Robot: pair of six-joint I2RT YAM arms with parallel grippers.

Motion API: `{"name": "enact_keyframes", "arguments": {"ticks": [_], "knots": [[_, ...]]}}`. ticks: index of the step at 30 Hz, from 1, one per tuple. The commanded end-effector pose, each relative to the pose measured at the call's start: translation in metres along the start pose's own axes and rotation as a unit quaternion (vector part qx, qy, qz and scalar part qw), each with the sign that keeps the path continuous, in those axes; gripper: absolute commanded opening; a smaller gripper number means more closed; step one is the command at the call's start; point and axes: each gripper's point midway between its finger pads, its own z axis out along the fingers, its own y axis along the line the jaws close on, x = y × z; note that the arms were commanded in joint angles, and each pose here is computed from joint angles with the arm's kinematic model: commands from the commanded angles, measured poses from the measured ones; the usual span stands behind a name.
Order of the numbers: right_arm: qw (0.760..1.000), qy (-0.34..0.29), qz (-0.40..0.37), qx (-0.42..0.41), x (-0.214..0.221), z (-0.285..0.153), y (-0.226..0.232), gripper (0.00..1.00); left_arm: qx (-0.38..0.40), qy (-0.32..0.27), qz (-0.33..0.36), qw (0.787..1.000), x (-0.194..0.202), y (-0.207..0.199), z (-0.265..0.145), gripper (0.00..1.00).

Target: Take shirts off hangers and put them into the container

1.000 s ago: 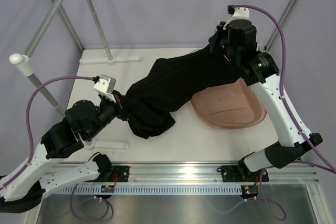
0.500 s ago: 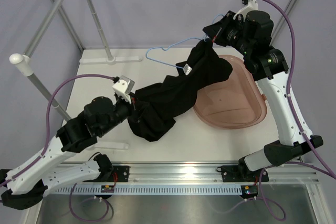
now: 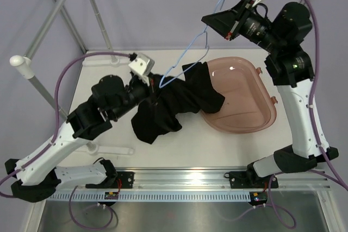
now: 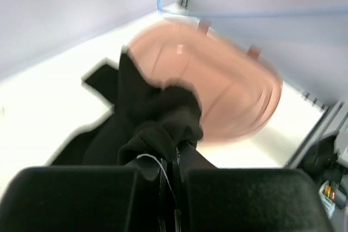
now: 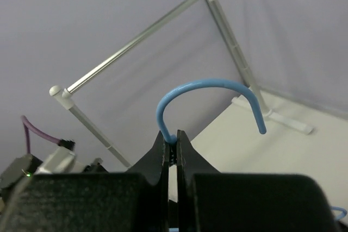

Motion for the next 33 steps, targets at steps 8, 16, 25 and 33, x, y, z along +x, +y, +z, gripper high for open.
{"name": "enact_keyframes", "arguments": {"ticks": [8,16,25,33], "knots": [[0.984,-0.024,-0.17,0.05,-0.014,-0.07,0.026,0.0,-0.017,-0.006,-0.013,1.0,-0.04,-0.014,0.071,0.0],[0.967,-0.003,-0.186,0.172,0.005,-0.081,-0.035,0.0,-0.063,0.054,-0.074,0.994,0.066,0.009,0.065,0.0],[0.946,0.018,-0.183,0.267,0.022,-0.101,-0.076,0.0,-0.059,0.054,-0.066,0.995,0.063,0.003,0.091,0.0],[0.852,-0.082,-0.215,0.471,-0.036,-0.19,-0.09,0.0,0.041,-0.035,-0.029,0.998,-0.046,-0.019,0.144,0.0]]}}
